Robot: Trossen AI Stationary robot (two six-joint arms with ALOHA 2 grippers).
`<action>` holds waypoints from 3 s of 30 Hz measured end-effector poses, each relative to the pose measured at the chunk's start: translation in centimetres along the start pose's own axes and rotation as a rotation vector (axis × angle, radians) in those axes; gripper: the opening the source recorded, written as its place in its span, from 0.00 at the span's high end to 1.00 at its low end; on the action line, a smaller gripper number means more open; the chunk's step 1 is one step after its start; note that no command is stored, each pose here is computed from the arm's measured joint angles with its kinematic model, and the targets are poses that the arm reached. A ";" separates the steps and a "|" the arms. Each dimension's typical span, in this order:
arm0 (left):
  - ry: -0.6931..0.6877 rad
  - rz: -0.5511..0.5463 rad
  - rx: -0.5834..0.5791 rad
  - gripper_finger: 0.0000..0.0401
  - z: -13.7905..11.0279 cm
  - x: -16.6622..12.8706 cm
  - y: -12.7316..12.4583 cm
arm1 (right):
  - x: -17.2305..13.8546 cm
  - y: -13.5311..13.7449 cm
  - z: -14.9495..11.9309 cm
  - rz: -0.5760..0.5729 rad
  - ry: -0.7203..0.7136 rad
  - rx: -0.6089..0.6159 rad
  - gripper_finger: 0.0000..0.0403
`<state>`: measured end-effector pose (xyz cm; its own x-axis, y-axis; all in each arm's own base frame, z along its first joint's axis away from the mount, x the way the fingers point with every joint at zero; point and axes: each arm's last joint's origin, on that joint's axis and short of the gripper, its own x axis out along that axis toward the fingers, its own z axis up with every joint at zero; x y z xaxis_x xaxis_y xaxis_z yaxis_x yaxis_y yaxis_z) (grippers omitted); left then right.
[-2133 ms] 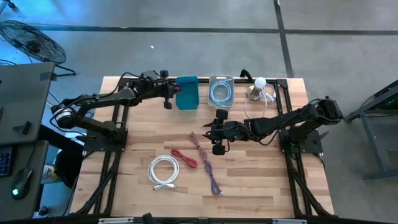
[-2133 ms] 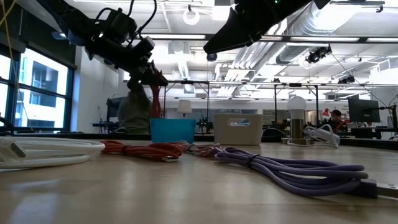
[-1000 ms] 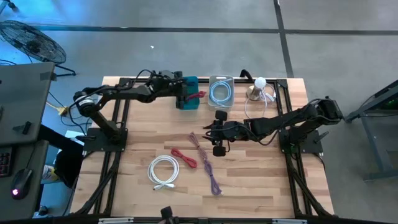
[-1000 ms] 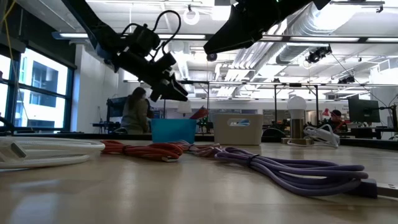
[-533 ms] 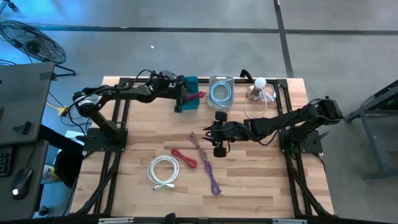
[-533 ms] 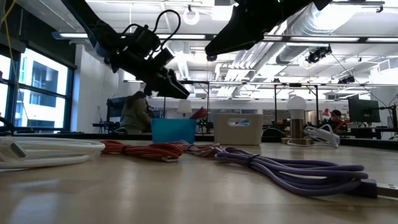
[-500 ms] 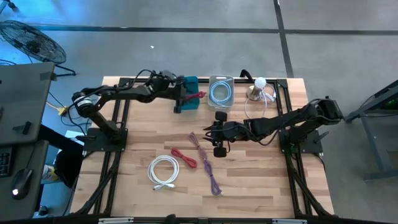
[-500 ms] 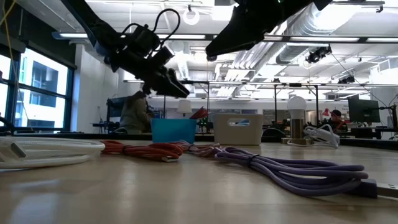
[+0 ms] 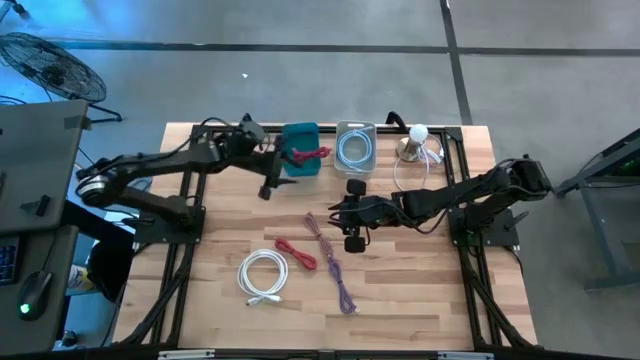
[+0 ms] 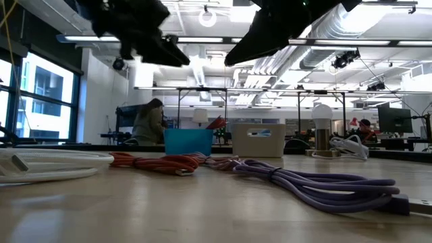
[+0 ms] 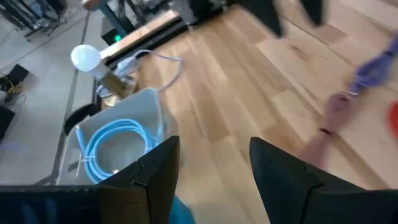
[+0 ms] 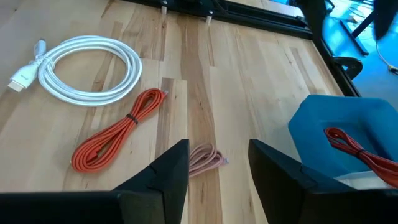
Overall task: Pick & Place USB Port
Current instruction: Put the purple charger cable into the blue bin
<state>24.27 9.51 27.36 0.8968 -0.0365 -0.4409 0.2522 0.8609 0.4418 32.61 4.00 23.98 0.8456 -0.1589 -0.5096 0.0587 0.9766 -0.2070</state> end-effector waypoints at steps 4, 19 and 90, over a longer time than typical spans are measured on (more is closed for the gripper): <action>0.063 -0.025 0.028 0.53 1.5 -1.2 -2.3 | 0.0 0.0 -0.1 0.001 0.009 -0.002 0.61; 0.222 -0.160 0.051 0.53 2.6 -1.3 -9.0 | 0.0 0.1 -0.2 0.025 0.022 0.010 0.62; 0.165 -0.109 0.068 0.53 4.2 -1.0 -11.2 | 3.9 12.1 -7.6 0.242 0.384 0.451 0.62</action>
<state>22.05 -2.21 26.12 0.7924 -0.0391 -0.6088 0.3737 0.8198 0.4338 32.56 14.14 13.17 0.6172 0.1149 -0.7784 0.1786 0.9430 0.2809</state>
